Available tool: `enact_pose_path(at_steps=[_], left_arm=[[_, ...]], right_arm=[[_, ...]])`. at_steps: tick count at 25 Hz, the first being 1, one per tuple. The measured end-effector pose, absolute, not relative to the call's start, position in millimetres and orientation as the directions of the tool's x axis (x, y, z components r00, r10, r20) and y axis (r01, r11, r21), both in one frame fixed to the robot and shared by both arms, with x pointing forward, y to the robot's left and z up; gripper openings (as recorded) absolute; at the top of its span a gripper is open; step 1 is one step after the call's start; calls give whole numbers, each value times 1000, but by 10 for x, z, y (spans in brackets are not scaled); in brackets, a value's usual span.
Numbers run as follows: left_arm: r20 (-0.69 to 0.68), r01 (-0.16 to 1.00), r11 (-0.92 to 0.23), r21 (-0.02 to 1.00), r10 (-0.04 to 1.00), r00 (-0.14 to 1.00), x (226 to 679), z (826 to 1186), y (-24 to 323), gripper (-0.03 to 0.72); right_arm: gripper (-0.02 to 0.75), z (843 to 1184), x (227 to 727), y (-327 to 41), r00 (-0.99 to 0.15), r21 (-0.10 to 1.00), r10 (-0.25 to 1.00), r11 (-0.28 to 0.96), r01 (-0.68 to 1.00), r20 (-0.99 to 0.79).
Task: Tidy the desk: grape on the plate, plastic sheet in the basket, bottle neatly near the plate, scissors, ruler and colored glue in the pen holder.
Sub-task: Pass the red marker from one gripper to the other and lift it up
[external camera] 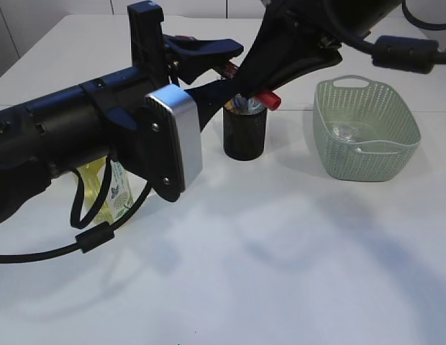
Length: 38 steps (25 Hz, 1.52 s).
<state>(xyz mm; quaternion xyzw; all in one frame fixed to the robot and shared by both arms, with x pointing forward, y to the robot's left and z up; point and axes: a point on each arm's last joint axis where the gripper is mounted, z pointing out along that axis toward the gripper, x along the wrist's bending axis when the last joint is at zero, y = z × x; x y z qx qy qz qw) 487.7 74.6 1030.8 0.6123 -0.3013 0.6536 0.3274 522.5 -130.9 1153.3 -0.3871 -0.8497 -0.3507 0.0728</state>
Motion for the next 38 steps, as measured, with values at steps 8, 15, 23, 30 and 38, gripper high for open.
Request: enact_pose_path(at_steps=[8,15,23,30,38], left_arm=[[996,-780,-624,35,83,-21,4897,10316,763,128],[996,-774,-631,45,90,-16,4904,10318,769,80],[997,-756,-651,65,79,17,4924,10286,782,73],[993,-729,-676,112,96,63,4954,10254,800,70],[988,-701,-696,156,105,115,4974,10223,819,69]], right_arm=[[132,11531,5225,-1311,-690,538,608,457,708,393],[132,11530,5225,-1312,-690,538,609,458,708,391],[229,11522,5230,-1323,-692,535,615,465,705,378],[422,11504,5249,-1361,-700,528,636,492,692,325],[435,11748,5291,-1411,-726,588,654,508,630,213]])
